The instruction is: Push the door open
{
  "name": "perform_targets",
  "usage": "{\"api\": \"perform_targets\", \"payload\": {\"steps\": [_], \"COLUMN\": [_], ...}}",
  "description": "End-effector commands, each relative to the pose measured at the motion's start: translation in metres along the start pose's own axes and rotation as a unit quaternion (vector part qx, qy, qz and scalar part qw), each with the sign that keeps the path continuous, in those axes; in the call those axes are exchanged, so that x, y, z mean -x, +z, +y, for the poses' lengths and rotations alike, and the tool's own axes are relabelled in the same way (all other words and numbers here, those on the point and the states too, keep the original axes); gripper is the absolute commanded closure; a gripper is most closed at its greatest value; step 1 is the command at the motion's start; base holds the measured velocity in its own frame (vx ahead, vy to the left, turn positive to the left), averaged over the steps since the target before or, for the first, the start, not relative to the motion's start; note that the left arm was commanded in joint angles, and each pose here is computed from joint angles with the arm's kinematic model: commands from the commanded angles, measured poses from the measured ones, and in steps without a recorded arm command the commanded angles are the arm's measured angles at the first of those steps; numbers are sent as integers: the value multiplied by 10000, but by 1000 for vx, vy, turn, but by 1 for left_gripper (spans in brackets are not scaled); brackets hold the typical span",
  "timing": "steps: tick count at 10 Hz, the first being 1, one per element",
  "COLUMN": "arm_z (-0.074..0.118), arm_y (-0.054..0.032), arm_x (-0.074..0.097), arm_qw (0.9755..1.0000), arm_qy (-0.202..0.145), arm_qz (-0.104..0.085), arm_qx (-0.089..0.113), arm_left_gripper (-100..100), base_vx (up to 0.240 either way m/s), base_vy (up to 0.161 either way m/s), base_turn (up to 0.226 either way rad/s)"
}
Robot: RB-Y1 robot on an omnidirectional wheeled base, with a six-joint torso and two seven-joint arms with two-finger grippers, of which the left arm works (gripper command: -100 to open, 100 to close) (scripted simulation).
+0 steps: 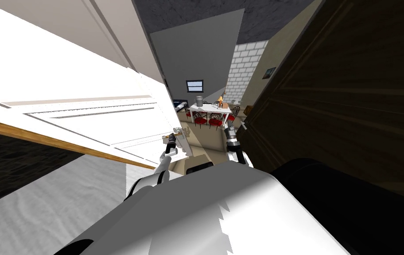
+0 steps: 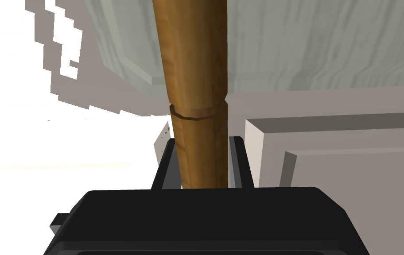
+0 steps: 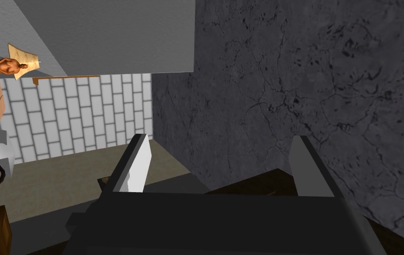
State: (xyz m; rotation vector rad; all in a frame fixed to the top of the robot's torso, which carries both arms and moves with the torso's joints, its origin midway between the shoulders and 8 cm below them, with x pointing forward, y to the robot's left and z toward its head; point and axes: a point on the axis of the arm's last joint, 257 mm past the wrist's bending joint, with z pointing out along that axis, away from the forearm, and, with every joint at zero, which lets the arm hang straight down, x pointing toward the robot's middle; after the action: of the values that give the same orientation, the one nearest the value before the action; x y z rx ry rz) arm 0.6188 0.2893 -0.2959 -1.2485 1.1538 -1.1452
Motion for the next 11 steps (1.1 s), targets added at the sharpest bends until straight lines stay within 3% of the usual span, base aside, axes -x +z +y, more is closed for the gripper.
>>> {"api": "perform_targets", "payload": {"steps": [1,11], "arm_z": [-13,2], "arm_y": [8,-59], "arm_x": [88,754], "arm_qw": [10000,9978], "arm_qy": [5,-4], "arm_qz": [-77,-658], "arm_qx": [-9,2], "arm_left_gripper": [100,100], "base_vx": [154,183], "base_vy": [-50,-70], "base_turn": [48,50]}}
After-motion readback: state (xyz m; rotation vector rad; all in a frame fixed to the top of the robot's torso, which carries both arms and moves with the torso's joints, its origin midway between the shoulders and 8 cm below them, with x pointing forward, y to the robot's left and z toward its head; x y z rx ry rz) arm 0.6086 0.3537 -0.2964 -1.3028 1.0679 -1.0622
